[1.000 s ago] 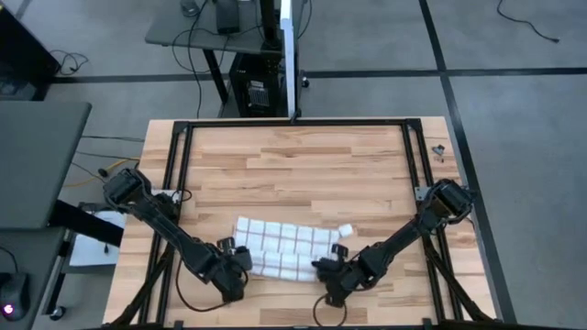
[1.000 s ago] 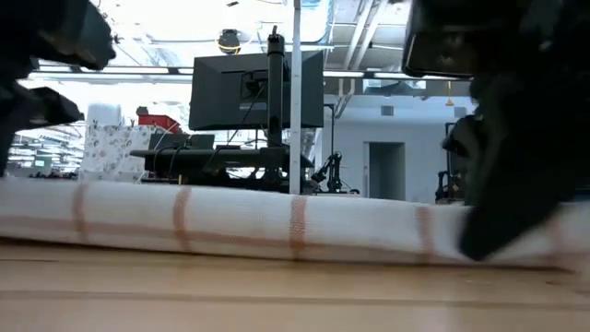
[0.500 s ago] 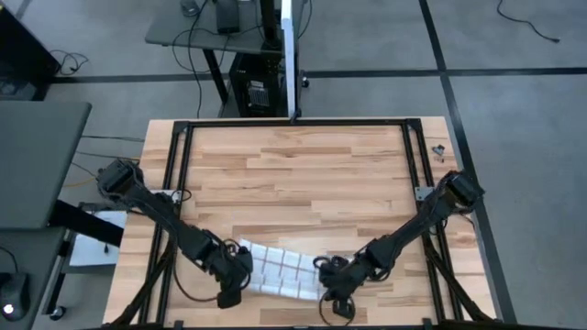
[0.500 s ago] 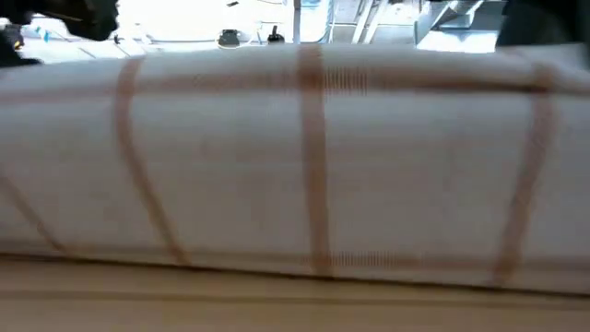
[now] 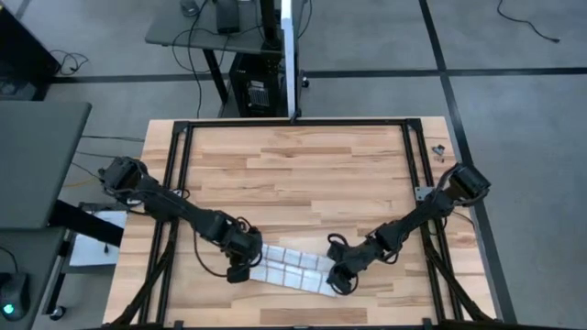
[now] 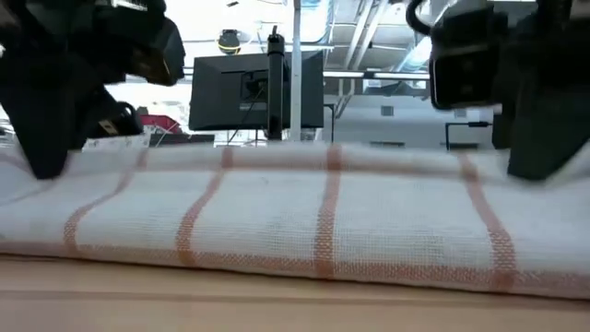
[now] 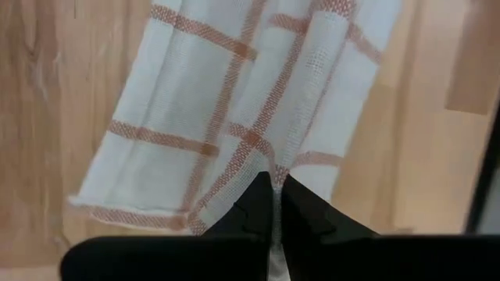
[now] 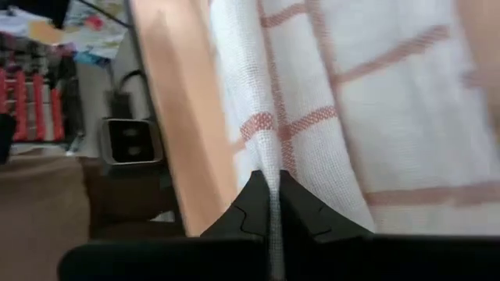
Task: Roll towel
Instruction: Roll the white towel
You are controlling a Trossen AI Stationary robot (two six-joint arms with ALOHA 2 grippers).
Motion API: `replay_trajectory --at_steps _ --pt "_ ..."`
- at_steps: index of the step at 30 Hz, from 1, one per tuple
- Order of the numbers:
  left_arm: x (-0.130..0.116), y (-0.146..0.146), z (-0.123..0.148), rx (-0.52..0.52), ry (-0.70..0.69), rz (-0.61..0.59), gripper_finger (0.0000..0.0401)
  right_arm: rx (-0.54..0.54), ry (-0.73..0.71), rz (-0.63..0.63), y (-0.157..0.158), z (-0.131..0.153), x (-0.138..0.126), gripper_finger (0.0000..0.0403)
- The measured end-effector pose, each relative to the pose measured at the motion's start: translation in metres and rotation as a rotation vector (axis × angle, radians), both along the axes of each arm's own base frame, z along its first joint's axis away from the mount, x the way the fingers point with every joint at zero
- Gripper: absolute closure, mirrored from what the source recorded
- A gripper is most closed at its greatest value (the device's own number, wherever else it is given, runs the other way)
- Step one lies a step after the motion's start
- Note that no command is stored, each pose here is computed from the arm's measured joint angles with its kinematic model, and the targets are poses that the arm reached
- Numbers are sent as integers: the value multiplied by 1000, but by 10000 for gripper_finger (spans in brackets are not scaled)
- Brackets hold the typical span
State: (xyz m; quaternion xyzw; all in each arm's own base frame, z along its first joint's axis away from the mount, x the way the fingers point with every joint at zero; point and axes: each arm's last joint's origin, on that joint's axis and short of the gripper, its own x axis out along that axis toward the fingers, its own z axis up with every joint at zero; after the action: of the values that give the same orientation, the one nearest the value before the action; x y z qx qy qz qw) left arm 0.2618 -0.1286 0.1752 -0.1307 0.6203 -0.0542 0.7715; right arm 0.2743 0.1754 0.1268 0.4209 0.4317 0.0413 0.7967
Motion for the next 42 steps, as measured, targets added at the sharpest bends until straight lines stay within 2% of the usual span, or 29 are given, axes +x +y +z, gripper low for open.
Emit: replay_trajectory --at_steps 7,10,15,21,27,30,34,39,42 --pt "5 -1 -16 47 29 -15 401 -17 41 -32 -3 -3 -1 402" --pt "6 -2 -16 43 16 -15 401 -14 45 -37 -4 -3 -1 388" --pt "10 -3 -11 36 -6 -29 397 20 100 -62 -4 -4 -3 341" --pt "16 -3 6 60 1 -73 346 16 43 -37 -11 12 -2 275" --pt "20 6 34 188 56 -78 323 -21 28 10 -31 43 -11 231" --pt "22 6 46 236 45 -72 323 -37 4 19 -37 57 -17 227" --pt "23 0 52 227 25 -42 323 -70 -93 1 -36 66 -16 230" --pt "17 -13 47 214 13 -19 323 -102 -132 11 -22 48 -7 243" --pt "10 -23 44 208 28 -1 323 -43 -159 45 -10 38 -2 257"
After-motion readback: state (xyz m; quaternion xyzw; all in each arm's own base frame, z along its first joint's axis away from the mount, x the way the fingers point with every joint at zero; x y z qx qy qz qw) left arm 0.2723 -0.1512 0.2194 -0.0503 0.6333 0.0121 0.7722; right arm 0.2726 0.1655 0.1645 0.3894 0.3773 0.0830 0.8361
